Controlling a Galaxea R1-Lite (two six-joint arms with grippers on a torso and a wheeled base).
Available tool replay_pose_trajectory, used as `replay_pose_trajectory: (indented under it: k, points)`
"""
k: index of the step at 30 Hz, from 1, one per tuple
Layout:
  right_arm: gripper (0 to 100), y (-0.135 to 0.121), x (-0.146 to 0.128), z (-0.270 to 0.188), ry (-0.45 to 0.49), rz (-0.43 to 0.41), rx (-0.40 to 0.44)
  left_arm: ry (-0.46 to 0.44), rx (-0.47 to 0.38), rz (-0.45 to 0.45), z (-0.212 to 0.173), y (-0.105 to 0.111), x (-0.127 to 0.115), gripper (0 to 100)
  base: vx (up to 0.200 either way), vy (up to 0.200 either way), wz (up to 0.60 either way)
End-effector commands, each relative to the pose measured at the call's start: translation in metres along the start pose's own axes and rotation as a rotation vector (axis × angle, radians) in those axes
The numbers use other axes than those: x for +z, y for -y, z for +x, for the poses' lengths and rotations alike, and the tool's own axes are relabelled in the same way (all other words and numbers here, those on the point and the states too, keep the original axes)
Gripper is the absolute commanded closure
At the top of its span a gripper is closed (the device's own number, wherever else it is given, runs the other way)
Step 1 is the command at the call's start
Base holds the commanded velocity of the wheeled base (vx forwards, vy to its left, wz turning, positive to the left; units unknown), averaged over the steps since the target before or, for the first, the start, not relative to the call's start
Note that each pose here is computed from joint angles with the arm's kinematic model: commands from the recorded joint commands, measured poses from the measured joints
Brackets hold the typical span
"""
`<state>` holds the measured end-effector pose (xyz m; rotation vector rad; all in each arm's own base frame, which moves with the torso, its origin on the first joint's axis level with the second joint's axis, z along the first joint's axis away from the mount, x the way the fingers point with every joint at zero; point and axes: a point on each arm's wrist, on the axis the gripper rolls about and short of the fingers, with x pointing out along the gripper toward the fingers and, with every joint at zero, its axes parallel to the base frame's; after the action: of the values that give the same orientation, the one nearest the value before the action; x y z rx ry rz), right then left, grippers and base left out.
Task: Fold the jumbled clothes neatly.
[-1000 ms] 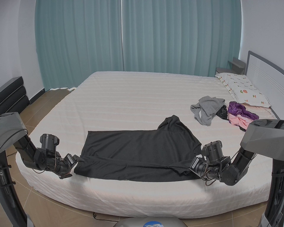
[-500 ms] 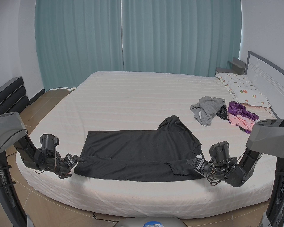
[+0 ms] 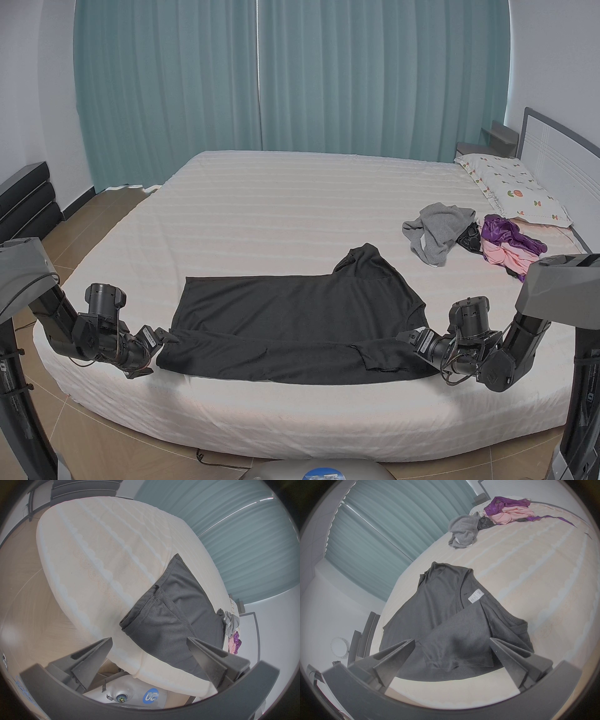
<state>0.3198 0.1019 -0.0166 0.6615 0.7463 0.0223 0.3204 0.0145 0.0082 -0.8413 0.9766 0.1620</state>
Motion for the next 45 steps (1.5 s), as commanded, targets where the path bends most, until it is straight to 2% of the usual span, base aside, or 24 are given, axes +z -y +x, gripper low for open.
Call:
replay_pose_trajectory:
  k: [1, 10, 17, 18, 45]
  points:
    - [0, 0.008, -0.008, 0.007, -0.034, -0.012, -0.022, -0.001, 0.001, -0.001, 0.001, 0.0, 0.0, 0, 0.0, 0.0, 0.0]
    - [0, 0.012, -0.016, 0.009, -0.06, -0.062, -0.039, 0.0, 0.002, -0.001, 0.001, 0.0, 0.0, 0, 0.0, 0.0, 0.0]
    - [0, 0.012, -0.018, 0.01, -0.066, -0.069, -0.046, 0.0, 0.002, -0.001, 0.001, 0.0, 0.0, 0, 0.0, 0.0, 0.0]
    - [100, 0.011, -0.017, 0.01, -0.063, -0.069, -0.045, 0.0, 0.002, -0.001, 0.001, 0.0, 0.0, 0, 0.0, 0.0, 0.0]
    - [100, 0.02, -0.014, -0.008, -0.058, -0.054, -0.076, 0.0, 0.002, -0.002, 0.001, 0.0, 0.0, 0, 0.0, 0.0, 0.0]
